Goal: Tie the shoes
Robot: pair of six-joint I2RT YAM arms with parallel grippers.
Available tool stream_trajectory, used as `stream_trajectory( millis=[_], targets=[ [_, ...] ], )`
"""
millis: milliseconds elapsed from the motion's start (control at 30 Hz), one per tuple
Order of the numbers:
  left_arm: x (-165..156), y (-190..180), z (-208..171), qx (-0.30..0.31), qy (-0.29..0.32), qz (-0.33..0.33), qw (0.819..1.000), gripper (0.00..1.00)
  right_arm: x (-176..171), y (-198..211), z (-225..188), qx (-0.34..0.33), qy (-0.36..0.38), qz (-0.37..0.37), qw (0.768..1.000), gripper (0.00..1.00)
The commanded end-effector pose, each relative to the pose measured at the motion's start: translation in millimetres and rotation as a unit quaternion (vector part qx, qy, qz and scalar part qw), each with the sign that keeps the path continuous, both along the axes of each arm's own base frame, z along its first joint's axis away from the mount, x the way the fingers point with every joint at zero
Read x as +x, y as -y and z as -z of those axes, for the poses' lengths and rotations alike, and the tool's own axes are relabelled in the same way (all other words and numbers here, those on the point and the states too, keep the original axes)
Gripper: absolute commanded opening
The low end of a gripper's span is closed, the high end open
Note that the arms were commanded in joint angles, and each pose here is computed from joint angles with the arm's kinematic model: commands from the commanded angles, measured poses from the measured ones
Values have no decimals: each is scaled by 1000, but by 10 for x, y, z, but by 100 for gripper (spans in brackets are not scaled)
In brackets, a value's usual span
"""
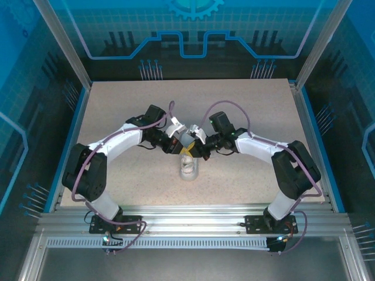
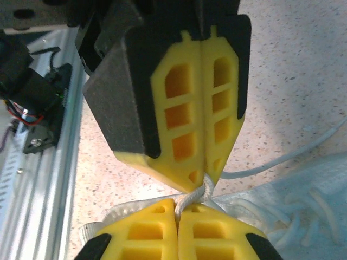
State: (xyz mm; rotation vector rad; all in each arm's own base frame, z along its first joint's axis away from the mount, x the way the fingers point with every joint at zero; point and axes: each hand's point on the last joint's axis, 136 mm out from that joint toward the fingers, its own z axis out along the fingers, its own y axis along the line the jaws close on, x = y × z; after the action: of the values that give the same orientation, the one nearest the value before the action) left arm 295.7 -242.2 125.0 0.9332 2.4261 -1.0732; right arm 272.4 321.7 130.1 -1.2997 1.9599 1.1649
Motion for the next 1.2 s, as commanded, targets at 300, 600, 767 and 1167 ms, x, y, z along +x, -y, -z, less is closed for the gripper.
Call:
stream_trajectory(
  millis=[300,600,767,1167],
  targets=[
    [342,1,251,18,32,-48,998,0,-303,-92,-264,81,-95,-81,989,18],
    [360,12,291,24,15,-47,999,0,60,37,-215,31,-54,22,998,15],
    [315,-30,275,40,-1,-51,998,0,214,171,-6,-60,0,89,994,10],
    [275,-124,198,79,-29,-89,992,0,260,161,-57,-81,33,265,960,37]
  ],
)
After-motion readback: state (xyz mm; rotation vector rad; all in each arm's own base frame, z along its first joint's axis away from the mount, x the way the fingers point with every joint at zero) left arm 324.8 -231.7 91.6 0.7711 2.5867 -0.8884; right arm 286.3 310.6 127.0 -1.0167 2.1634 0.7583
